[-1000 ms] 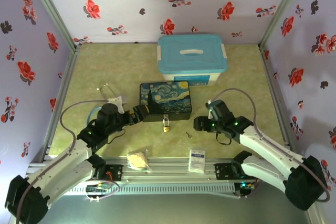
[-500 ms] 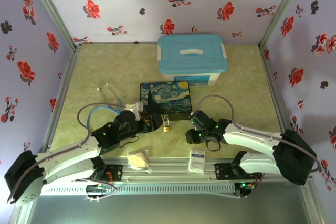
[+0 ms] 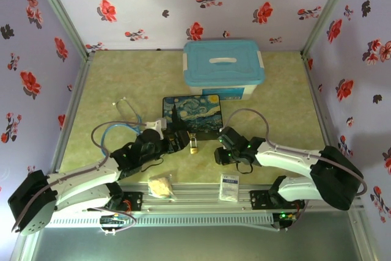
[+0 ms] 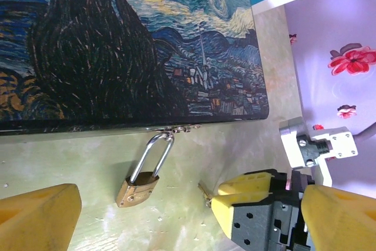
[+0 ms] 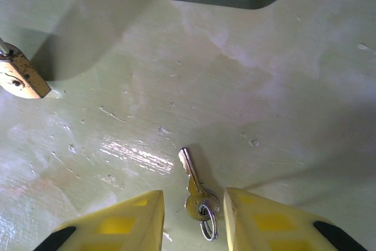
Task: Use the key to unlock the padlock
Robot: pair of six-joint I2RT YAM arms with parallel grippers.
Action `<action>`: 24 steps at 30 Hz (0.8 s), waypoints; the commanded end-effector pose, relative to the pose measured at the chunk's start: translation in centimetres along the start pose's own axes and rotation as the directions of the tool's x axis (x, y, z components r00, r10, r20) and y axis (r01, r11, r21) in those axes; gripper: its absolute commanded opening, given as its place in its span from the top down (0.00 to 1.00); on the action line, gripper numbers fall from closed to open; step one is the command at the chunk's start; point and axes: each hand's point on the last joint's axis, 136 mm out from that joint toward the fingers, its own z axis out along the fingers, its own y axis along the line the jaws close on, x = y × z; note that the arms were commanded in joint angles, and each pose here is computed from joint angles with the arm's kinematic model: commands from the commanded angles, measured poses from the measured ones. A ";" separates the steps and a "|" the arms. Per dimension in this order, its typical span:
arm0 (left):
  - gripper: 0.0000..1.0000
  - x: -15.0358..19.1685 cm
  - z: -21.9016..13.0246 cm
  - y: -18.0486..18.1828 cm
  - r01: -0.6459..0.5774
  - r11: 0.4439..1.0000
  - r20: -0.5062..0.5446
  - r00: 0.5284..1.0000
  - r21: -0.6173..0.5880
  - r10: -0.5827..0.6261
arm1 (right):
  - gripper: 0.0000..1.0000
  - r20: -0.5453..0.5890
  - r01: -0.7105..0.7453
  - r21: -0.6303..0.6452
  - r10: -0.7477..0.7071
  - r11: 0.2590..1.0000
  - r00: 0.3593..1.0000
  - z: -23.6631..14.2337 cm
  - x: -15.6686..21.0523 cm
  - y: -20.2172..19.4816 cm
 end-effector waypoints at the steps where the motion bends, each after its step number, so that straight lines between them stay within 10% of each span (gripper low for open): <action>1: 0.04 -0.1 0.1 0.2 0.019 1.000 0.022 1.000 -0.001 -0.019 | 0.66 -0.012 -0.004 0.084 0.005 0.996 1.000 0.1 0.7 -1.4; 15: 0.04 0.1 0.5 0.8 0.047 0.999 0.032 0.998 -0.005 -0.047 | 0.69 -0.065 0.009 0.104 -0.002 0.995 0.998 1.6 2.1 -1.5; 24: 0.05 0.1 0.5 0.9 0.051 0.999 0.033 0.998 -0.008 -0.051 | 0.91 -0.094 0.023 0.123 -0.012 0.992 0.995 2.4 3.1 -1.7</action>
